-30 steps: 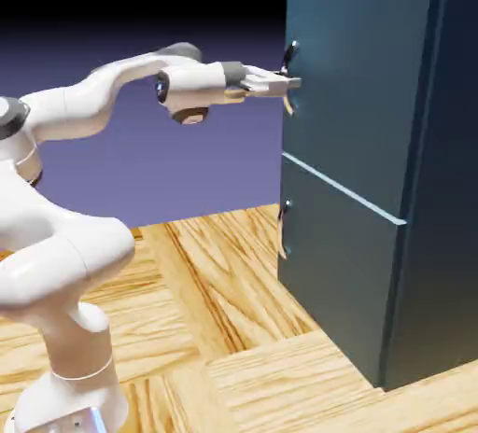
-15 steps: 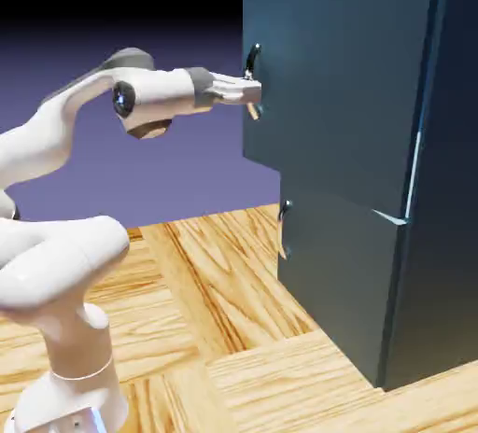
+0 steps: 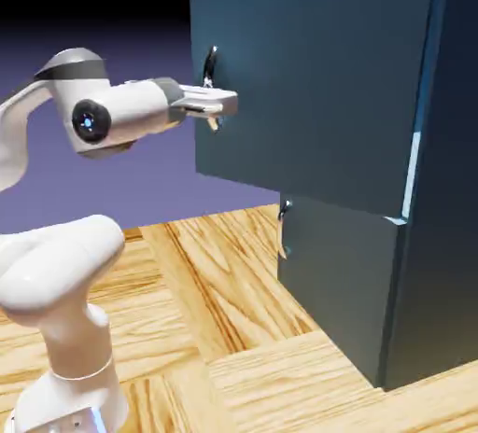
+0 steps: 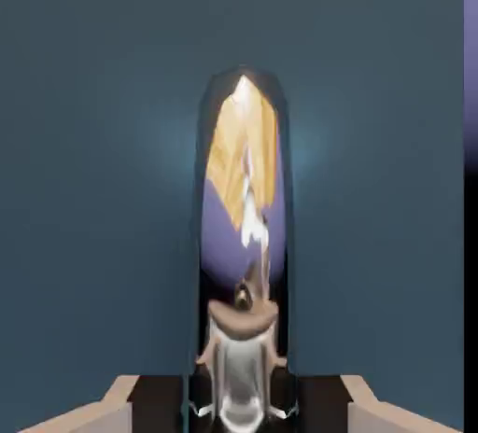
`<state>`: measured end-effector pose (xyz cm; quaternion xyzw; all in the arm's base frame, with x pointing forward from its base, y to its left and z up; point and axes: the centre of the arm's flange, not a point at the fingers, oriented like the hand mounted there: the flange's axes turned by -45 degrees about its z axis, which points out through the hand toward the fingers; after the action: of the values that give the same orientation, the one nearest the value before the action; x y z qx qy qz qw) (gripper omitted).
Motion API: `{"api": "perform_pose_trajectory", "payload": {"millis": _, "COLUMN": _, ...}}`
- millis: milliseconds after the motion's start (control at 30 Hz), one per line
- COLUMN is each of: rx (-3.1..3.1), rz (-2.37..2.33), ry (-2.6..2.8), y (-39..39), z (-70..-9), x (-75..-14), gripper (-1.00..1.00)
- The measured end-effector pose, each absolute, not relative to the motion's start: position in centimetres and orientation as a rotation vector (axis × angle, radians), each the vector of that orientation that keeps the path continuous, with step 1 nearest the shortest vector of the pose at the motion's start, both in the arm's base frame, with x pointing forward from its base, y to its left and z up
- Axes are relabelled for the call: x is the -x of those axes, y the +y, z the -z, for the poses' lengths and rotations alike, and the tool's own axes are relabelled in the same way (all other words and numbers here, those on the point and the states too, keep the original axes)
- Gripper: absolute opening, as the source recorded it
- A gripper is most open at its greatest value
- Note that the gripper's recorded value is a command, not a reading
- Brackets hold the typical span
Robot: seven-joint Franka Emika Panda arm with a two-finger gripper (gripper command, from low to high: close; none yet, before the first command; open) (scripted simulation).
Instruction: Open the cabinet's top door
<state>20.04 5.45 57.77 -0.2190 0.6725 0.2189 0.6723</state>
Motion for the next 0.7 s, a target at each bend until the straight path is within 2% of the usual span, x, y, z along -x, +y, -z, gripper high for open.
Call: {"api": "perform_pose_trajectory", "payload": {"millis": 700, "rx": 0.751, "rz": -0.751, "ry": 1.437, "y": -6.9, "z": -57.8, "x": -14.8, "gripper": -1.00}}
